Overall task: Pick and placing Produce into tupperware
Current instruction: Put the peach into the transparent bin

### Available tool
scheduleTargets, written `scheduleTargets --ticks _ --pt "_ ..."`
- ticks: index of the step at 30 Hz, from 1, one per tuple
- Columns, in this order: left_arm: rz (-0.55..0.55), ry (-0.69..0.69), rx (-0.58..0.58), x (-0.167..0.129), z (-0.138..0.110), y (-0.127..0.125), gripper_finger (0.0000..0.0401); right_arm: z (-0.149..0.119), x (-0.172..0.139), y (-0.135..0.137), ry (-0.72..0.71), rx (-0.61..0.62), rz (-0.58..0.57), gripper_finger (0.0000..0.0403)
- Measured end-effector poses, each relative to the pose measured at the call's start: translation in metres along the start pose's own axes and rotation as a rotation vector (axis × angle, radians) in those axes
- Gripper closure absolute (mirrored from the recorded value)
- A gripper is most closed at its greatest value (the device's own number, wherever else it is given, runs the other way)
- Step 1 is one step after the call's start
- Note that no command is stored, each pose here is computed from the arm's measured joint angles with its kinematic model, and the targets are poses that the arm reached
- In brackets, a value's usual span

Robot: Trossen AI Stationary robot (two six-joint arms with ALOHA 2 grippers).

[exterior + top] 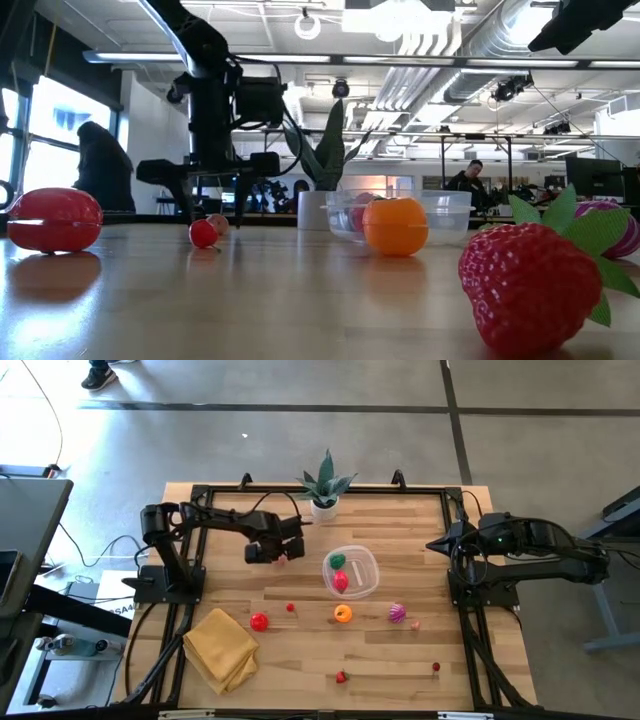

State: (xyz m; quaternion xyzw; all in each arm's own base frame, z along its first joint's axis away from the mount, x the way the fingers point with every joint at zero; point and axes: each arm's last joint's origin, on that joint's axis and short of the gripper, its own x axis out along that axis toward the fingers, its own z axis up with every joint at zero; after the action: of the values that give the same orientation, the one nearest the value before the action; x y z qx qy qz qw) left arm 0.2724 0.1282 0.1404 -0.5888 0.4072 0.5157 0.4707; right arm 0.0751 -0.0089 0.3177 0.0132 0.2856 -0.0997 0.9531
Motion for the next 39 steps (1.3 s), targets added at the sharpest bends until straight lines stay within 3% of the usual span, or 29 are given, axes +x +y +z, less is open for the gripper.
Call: scheduleTargets --ticks 10,26,39 --pt "-0.008 -0.001 -0.038 0.0034 -0.0003 0.0032 0.0152 0.0000 0.0000 0.0000 0.000 0.000 0.000 0.0403" --pt "0.030 -0.008 -0.093 0.0046 -0.0007 0.0066 0.0259 0.0000 0.0000 0.0000 0.000 0.000 0.000 0.0403" --pt "0.032 -0.008 -0.116 0.0047 -0.0007 0.0066 0.0267 0.0000 0.0000 0.0000 0.000 0.000 0.000 0.0403"
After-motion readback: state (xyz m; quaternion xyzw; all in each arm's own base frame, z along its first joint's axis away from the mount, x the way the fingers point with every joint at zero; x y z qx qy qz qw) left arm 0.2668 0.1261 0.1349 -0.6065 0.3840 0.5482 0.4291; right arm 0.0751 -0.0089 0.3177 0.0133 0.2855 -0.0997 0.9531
